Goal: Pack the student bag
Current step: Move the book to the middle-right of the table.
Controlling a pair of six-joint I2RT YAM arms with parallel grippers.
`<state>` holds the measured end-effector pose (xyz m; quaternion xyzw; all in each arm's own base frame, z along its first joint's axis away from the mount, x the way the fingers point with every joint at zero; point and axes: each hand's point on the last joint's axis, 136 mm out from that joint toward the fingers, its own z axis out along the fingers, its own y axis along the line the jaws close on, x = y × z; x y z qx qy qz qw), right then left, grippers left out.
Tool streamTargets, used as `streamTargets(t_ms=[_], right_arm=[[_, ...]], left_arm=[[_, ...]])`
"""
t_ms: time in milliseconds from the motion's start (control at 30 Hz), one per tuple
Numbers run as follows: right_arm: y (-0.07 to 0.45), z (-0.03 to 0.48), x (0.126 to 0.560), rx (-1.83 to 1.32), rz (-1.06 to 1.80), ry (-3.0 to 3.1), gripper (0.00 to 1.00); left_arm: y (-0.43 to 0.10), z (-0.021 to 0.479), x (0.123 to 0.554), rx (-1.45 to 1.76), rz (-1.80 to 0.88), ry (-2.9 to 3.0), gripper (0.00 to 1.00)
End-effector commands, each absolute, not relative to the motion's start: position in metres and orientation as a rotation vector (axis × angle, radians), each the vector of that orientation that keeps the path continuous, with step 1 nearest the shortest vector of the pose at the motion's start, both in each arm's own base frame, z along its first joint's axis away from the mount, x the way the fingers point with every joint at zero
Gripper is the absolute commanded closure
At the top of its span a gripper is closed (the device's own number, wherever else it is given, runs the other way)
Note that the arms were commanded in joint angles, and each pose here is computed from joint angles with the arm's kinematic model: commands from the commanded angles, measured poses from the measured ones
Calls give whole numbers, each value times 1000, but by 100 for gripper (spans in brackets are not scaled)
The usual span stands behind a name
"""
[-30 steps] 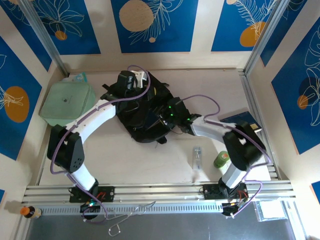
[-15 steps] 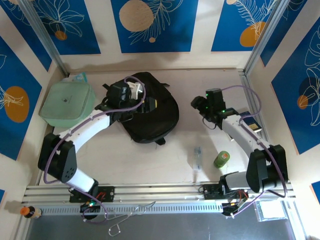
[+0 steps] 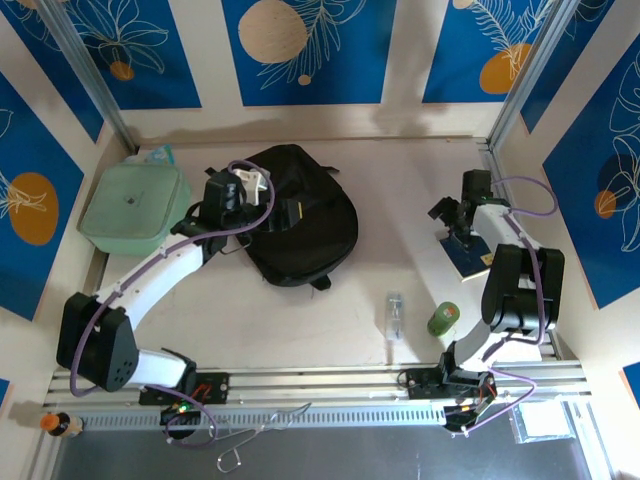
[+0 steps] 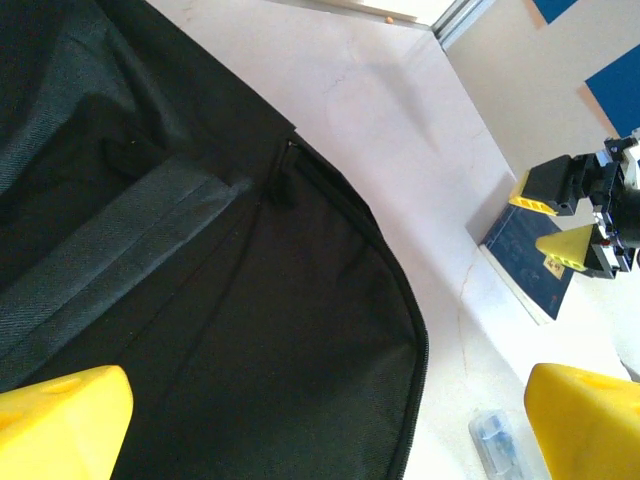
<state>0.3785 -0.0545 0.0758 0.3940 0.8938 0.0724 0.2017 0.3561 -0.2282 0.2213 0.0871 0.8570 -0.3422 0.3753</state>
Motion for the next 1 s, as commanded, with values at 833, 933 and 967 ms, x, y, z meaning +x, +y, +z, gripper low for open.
streamTargets(t_ms=[833, 933, 967], right_arm=[[19, 22, 390, 841, 538, 2802, 17], [58, 23, 381, 717, 631, 2855, 17], [70, 23, 377, 687, 665, 2869, 17]], left_arm=[[-249, 210, 368, 218, -1021, 2253, 0], [-256, 210, 371, 225, -1044, 2260, 0], [-259, 210, 372, 229, -1050, 2264, 0]])
